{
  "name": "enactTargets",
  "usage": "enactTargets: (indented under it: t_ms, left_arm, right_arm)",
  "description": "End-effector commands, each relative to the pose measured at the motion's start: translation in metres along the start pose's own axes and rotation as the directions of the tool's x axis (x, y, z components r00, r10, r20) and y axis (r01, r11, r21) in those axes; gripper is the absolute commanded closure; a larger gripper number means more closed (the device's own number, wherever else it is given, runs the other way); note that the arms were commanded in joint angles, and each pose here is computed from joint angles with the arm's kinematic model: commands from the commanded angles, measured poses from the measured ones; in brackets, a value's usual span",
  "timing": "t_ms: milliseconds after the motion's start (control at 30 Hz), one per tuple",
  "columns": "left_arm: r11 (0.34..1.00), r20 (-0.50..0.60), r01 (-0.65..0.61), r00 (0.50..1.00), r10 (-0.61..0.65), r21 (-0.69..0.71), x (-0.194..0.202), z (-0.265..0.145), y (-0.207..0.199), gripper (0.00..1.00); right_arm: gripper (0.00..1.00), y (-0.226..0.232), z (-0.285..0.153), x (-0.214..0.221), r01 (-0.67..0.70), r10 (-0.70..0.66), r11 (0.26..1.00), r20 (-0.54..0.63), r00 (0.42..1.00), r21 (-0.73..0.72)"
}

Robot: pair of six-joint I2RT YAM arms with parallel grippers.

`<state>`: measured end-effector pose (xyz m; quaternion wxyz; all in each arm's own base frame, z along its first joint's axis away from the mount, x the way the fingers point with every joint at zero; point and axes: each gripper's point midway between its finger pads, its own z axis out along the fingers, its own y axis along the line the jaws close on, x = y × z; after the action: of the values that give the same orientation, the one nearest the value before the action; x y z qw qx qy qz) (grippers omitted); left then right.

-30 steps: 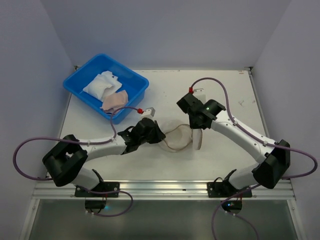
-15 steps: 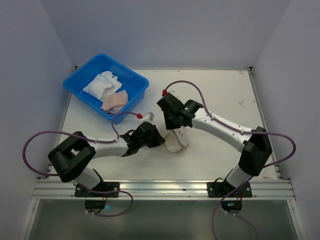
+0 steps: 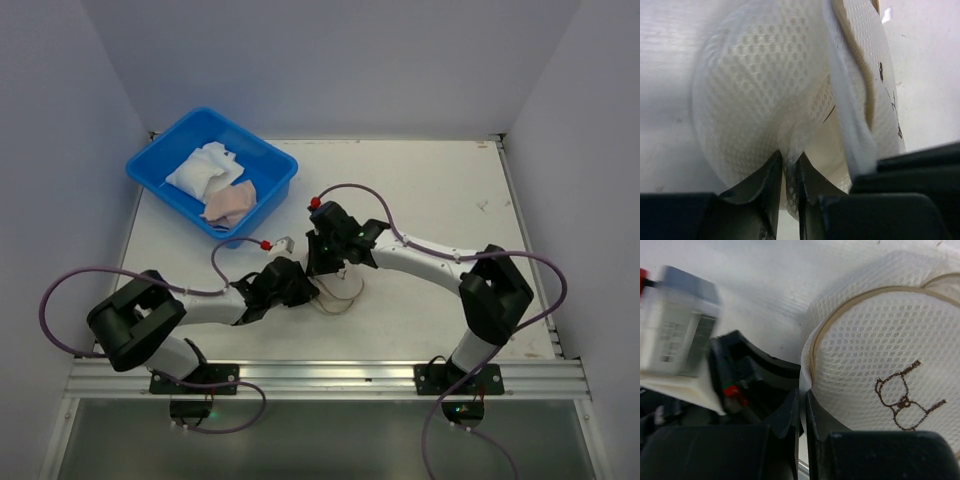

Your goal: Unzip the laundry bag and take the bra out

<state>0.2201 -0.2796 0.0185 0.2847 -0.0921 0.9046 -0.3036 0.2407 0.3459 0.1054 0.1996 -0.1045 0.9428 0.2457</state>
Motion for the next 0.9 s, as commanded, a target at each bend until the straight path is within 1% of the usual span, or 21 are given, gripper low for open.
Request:
enactTargets:
  t_ms: [0,33,100,133,200,233,267,333,367,433,467,500,533,600,633,700,733,833,867]
  left_arm:
    - [0.997,0.117,0.073,0.990,-0.076,0.024,-0.024,-0.013,0.000,0.78]
    - [0.996,0.127,0.081,0.988,-0.083,0.020,-0.026,-0.016,0.003,0.72]
    - [0.996,0.149,0.092,0.984,-0.092,0.010,-0.030,-0.023,0.011,0.65]
    - [0.996,0.155,0.093,0.984,-0.093,0.006,-0.031,-0.025,0.013,0.58]
    - [0.996,0.161,0.091,0.983,-0.091,0.007,-0.032,-0.031,0.015,0.51]
    - [0.996,0.164,0.092,0.982,-0.093,0.012,-0.033,-0.032,0.014,0.43]
    - [0.996,0.163,0.092,0.982,-0.093,0.011,-0.032,-0.034,0.016,0.41]
    - [0.996,0.168,0.091,0.981,-0.093,0.019,-0.033,-0.039,0.014,0.39]
    - [0.996,0.166,0.088,0.982,-0.087,0.002,-0.032,-0.041,0.019,0.39]
    - [0.996,0.178,0.089,0.980,-0.090,0.015,-0.036,-0.048,0.017,0.38]
    - [0.996,0.179,0.087,0.980,-0.085,-0.004,-0.033,-0.051,0.023,0.38]
    - [0.996,0.196,0.089,0.976,-0.090,0.016,-0.038,-0.057,0.020,0.38]
    - [0.996,0.204,0.089,0.975,-0.089,0.012,-0.039,-0.060,0.022,0.39]
    - [0.996,0.237,0.087,0.968,-0.086,0.006,-0.043,-0.067,0.027,0.44]
    - [0.997,0.245,0.083,0.966,-0.081,0.005,-0.045,-0.068,0.028,0.48]
    - [0.997,0.255,0.076,0.964,-0.070,-0.016,-0.048,-0.068,0.035,0.53]
    - [0.997,0.256,0.073,0.965,-0.064,-0.024,-0.050,-0.066,0.037,0.56]
    - [0.997,0.244,0.068,0.968,-0.056,-0.043,-0.055,-0.059,0.043,0.63]
    - [0.998,0.232,0.065,0.971,-0.057,-0.028,-0.056,-0.057,0.040,0.64]
  right_arm:
    - [0.93,0.009,0.015,0.016,-0.049,0.045,0.995,-0.049,0.998,-0.083]
    - [0.93,0.009,0.016,0.019,-0.055,0.049,0.994,-0.064,0.997,-0.092]
    - [0.92,0.003,0.021,0.028,-0.062,0.055,0.995,-0.084,0.995,-0.084]
    - [0.92,0.001,0.023,0.029,-0.068,0.061,0.994,-0.088,0.994,-0.084]
    - [0.92,-0.005,0.028,0.036,-0.081,0.073,0.993,-0.098,0.993,-0.083]
    - [0.91,-0.007,0.032,0.038,-0.093,0.084,0.992,-0.106,0.991,-0.084]
    - [0.89,-0.003,0.034,0.038,-0.098,0.085,0.989,-0.110,0.990,-0.115]
    - [0.88,-0.006,0.040,0.044,-0.121,0.105,0.985,-0.129,0.986,-0.127]
    - [0.87,-0.004,0.046,0.046,-0.126,0.106,0.981,-0.140,0.985,-0.146]
    - [0.87,-0.007,0.052,0.049,-0.138,0.115,0.979,-0.150,0.982,-0.148]
    - [0.87,-0.008,0.058,0.052,-0.141,0.118,0.979,-0.160,0.980,-0.147]
    - [0.87,-0.009,0.060,0.054,-0.148,0.122,0.978,-0.171,0.978,-0.149]
    - [0.88,-0.010,0.062,0.055,-0.154,0.127,0.977,-0.177,0.976,-0.149]
    - [0.90,-0.011,0.063,0.056,-0.161,0.133,0.975,-0.177,0.975,-0.155]
    - [0.91,-0.012,0.063,0.056,-0.161,0.134,0.975,-0.174,0.976,-0.155]
    - [0.92,-0.011,0.059,0.053,-0.154,0.128,0.975,-0.163,0.978,-0.160]
    - [0.92,-0.011,0.057,0.053,-0.151,0.126,0.976,-0.157,0.979,-0.159]
    - [0.93,-0.012,0.051,0.051,-0.141,0.118,0.977,-0.142,0.983,-0.160]
    - [0.93,-0.012,0.050,0.051,-0.137,0.114,0.978,-0.143,0.983,-0.159]
